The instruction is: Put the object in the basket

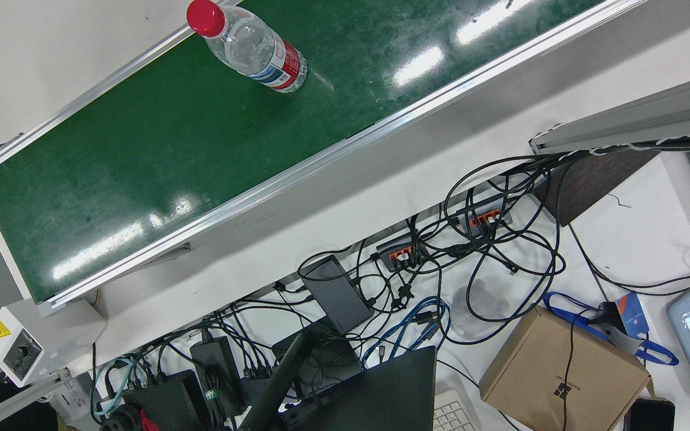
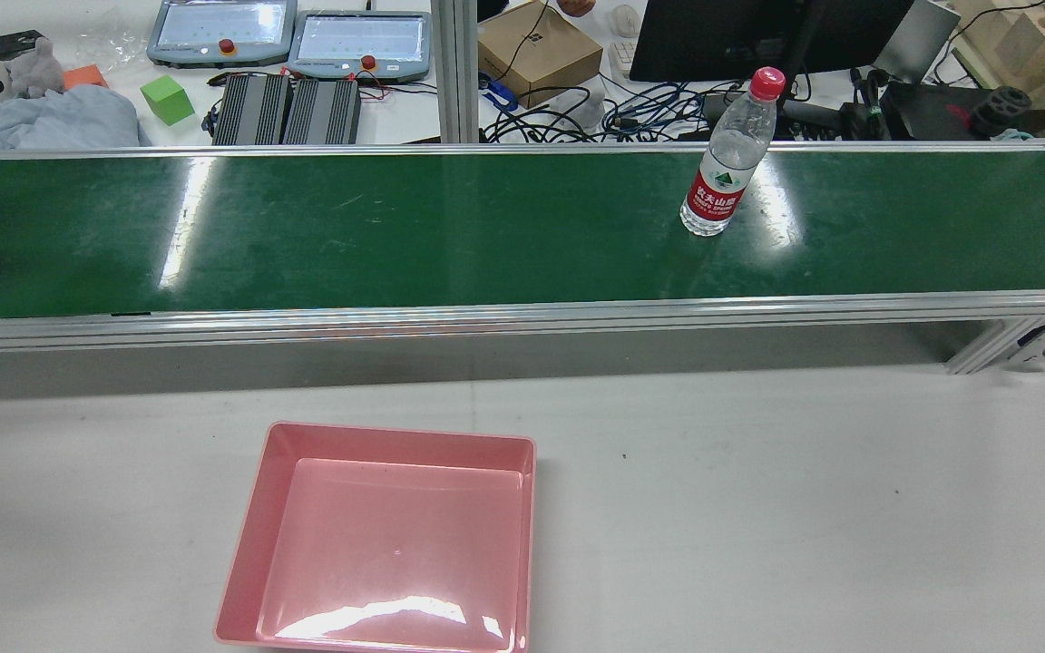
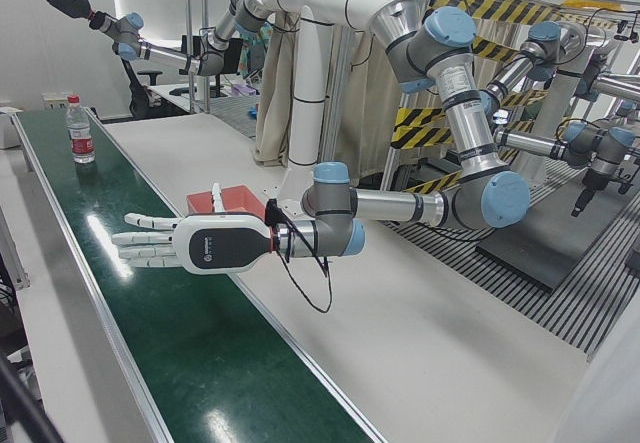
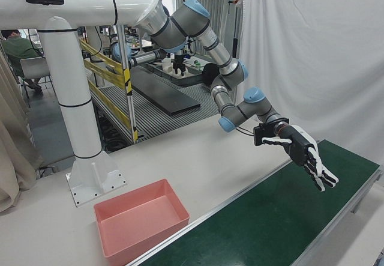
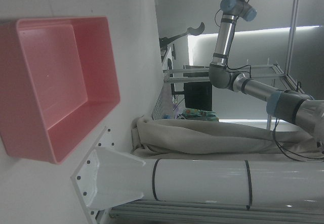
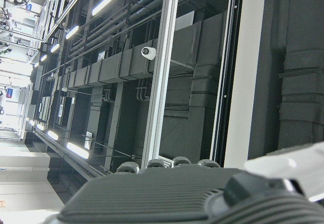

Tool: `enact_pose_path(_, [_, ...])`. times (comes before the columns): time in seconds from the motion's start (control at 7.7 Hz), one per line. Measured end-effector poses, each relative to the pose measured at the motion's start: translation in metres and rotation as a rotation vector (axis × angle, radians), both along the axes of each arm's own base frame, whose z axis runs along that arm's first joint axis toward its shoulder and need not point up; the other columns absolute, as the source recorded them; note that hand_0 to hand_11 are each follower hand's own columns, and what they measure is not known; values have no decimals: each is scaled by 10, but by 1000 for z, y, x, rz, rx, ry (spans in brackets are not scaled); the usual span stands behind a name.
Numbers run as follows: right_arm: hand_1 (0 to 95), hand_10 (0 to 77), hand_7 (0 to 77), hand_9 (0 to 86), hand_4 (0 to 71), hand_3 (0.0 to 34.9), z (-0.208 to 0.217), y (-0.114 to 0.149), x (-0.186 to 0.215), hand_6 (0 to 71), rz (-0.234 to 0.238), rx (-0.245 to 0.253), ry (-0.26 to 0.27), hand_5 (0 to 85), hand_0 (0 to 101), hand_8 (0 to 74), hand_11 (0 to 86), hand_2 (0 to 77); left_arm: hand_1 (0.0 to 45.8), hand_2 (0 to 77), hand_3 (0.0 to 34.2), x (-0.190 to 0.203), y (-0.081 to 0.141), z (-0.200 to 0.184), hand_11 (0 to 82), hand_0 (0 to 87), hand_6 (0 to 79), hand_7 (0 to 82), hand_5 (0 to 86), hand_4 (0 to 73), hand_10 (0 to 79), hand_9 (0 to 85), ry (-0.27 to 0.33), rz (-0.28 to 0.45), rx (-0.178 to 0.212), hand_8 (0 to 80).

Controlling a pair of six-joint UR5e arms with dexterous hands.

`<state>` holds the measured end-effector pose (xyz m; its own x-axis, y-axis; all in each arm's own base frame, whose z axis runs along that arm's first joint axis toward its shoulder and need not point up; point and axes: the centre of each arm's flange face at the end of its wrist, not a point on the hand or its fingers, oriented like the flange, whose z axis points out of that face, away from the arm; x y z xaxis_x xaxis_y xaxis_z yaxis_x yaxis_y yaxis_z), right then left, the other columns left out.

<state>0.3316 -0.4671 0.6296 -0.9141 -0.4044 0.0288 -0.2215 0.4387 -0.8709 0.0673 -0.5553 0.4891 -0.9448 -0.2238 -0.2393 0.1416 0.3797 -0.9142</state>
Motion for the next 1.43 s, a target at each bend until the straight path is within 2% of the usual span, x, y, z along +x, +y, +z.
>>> enact_pose_path(0.65, [0, 5, 5, 0, 5, 2, 0, 0, 0, 0, 0, 1, 0, 0, 1, 0, 0, 11, 87, 5, 0, -1, 1, 4, 104, 492, 27, 16, 147, 125, 60, 16, -7, -4, -6, 27])
enact_pose_path(0.78, [0, 5, 5, 0, 5, 1, -1, 0, 0, 0, 0, 1, 0, 0, 2, 0, 0, 11, 87, 5, 0, -1, 2, 5, 104, 502, 27, 16, 93, 131, 60, 16, -8, -7, -10, 27])
enact_pose_path(1.43, [0, 0, 5, 0, 5, 1, -1, 0, 0, 0, 0, 1, 0, 0, 3, 0, 0, 11, 82, 5, 0, -4, 2, 7, 104, 497, 27, 16, 109, 120, 60, 27, -10, -14, -15, 27])
